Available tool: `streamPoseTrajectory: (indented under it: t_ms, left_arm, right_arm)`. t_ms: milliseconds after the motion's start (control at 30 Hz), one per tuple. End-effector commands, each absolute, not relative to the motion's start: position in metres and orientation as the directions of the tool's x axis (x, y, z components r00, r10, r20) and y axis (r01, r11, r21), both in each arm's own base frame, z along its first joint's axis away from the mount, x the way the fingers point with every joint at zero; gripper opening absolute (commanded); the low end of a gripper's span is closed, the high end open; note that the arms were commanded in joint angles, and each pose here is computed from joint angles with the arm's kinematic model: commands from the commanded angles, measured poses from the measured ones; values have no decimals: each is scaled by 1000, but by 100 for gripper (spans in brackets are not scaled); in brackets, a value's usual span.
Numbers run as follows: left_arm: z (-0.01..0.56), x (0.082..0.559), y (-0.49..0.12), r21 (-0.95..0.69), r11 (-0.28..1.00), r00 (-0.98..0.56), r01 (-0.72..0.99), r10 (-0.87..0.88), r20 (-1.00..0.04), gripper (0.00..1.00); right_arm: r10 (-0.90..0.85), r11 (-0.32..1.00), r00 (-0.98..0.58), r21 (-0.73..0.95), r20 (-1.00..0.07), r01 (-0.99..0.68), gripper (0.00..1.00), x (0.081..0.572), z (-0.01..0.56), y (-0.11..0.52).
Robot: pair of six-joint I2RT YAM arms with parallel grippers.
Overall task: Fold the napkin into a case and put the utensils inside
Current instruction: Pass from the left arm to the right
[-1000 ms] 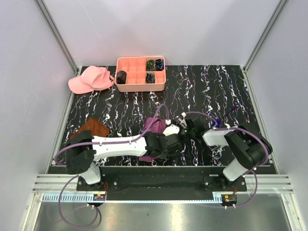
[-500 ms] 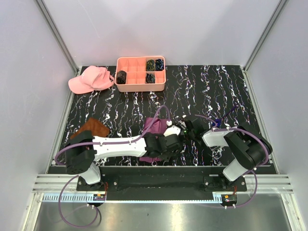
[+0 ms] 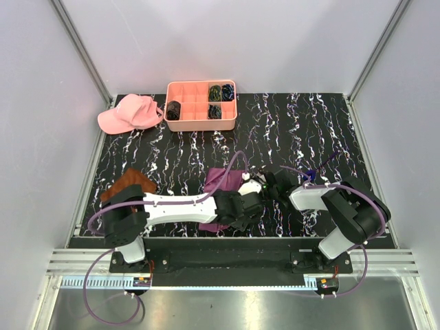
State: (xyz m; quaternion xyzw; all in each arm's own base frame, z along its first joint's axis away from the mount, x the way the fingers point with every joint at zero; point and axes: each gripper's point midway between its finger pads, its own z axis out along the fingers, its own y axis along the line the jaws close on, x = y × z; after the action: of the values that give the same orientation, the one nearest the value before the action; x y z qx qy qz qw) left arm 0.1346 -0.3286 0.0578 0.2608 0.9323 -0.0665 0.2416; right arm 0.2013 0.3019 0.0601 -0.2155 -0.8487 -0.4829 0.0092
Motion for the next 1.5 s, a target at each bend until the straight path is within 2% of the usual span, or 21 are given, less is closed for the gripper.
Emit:
streamPoseTrajectory:
  t_ms: [0, 100, 167, 200, 333, 400, 633, 900, 1233, 1467]
  left_arm:
    - [71, 152, -343, 15, 875, -729, 484, 413, -547, 55]
    - [65, 156, -334, 69, 891, -736, 449, 412, -538, 52]
    - [64, 160, -328, 94, 898, -736, 430, 409, -540, 44]
    - [66, 160, -326, 92, 901, -736, 423, 401, -545, 31]
    - [71, 160, -322, 85, 907, -735, 412, 387, -557, 8]
    - [75, 160, -320, 79, 909, -735, 410, 380, -561, 0]
    - [83, 156, -313, 52, 911, -740, 409, 365, -565, 0]
    - [86, 152, -311, 33, 910, -744, 412, 357, -564, 0]
    - [86, 149, -309, 17, 910, -749, 415, 352, -561, 0]
    - [87, 147, -314, -11, 904, -750, 428, 349, -561, 0]
  right_arm:
    - [358, 408, -907, 837, 220, 364, 51, 203, 71, 308]
    - [360, 416, -908, 834, 215, 363, 51, 202, 70, 308]
    - [364, 429, -911, 833, 194, 349, 52, 202, 69, 306]
    - [368, 444, -910, 823, 192, 354, 52, 201, 65, 304]
    - [365, 485, -919, 812, 150, 325, 57, 204, 54, 301]
    - [352, 484, -926, 820, 138, 306, 61, 207, 52, 300]
    - [344, 526, -938, 816, 53, 239, 70, 237, 35, 281]
    - [321, 587, -947, 788, -14, 187, 70, 273, 26, 278]
    - [328, 665, -939, 731, -101, 154, 61, 306, 17, 257]
    - [310, 670, -943, 732, -120, 127, 41, 308, 19, 258]
